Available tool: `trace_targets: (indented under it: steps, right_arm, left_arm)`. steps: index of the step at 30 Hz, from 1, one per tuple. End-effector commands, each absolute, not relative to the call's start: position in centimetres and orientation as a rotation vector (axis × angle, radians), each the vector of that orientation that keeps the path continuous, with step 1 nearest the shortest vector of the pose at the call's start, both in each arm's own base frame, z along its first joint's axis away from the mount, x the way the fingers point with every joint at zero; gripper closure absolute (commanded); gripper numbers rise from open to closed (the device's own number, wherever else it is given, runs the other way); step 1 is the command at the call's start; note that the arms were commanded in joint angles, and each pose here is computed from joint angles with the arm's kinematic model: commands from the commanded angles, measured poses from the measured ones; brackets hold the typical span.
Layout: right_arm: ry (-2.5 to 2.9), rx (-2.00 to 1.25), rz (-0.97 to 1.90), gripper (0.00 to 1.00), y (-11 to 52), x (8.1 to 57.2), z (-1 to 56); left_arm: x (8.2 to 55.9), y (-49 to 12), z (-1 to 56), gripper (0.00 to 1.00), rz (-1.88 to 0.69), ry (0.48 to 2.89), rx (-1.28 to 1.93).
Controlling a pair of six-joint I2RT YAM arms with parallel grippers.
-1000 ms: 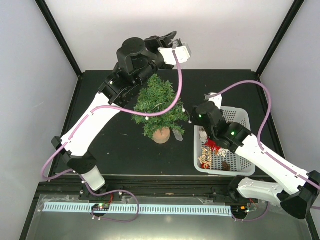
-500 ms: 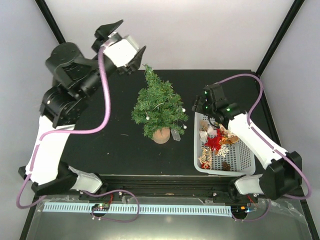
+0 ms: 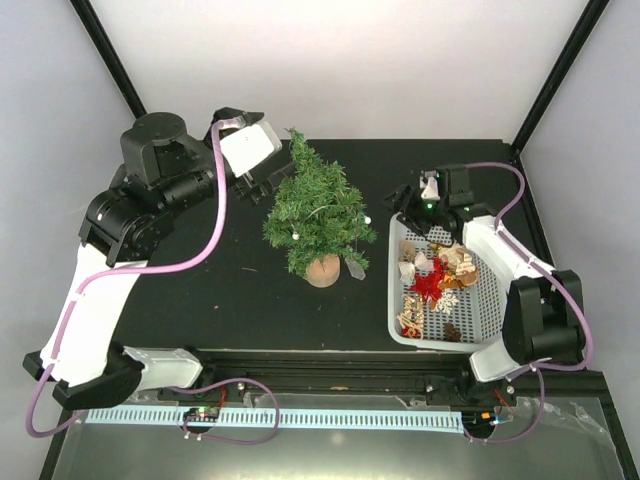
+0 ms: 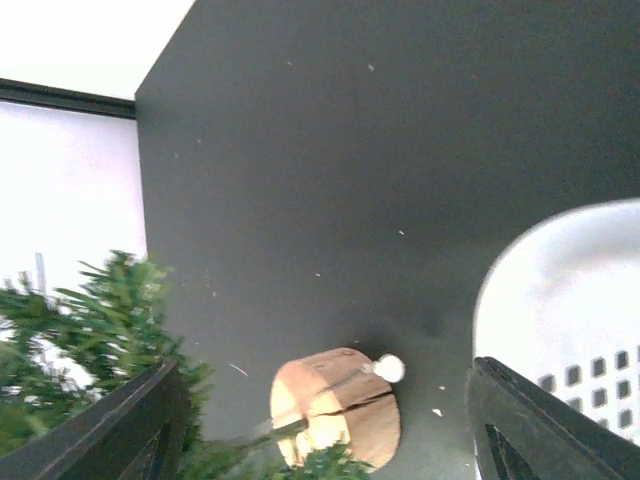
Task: Decorate the small christmas tree
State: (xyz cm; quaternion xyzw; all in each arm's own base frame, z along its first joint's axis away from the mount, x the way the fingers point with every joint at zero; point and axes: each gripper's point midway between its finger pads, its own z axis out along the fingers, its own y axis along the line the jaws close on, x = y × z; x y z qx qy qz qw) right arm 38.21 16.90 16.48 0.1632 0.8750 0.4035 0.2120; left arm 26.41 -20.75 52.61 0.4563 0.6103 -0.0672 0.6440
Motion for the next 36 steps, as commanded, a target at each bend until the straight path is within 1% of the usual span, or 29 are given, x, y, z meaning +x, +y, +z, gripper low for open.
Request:
trace_targets:
  steps: [1,7,12,16,23,36]
  right_arm:
    - [2.394,0.274,1.013,0.23,16.5,39.1,20.7]
    - [2.398,0.268,1.011,0.23,16.4,38.5,21.1]
    - [2.468,0.283,0.969,0.24,16.8,38.2,19.0]
    - [2.499,0.255,0.931,0.24,18.0,37.9,18.4]
    - [2.621,0.196,0.769,0.24,18.0,37.1,15.5]
    - [2.651,0.179,0.979,0.25,21.5,36.9,14.8]
  left_arm:
    - [24.8,-20.0,52.2,0.08,-0.198,1.4,1.047]
    - [25.1,-19.8,50.8,0.08,-0.213,1.431,1.032]
    - [24.9,-19.5,50.7,0.07,-0.225,1.438,1.021]
    - [24.9,-19.2,50.4,0.07,-0.227,1.446,1.012]
    - [25.1,-18.5,49.6,0.07,-0.205,1.471,1.003]
    - [25.0,-18.1,48.3,0.07,-0.229,1.499,0.989]
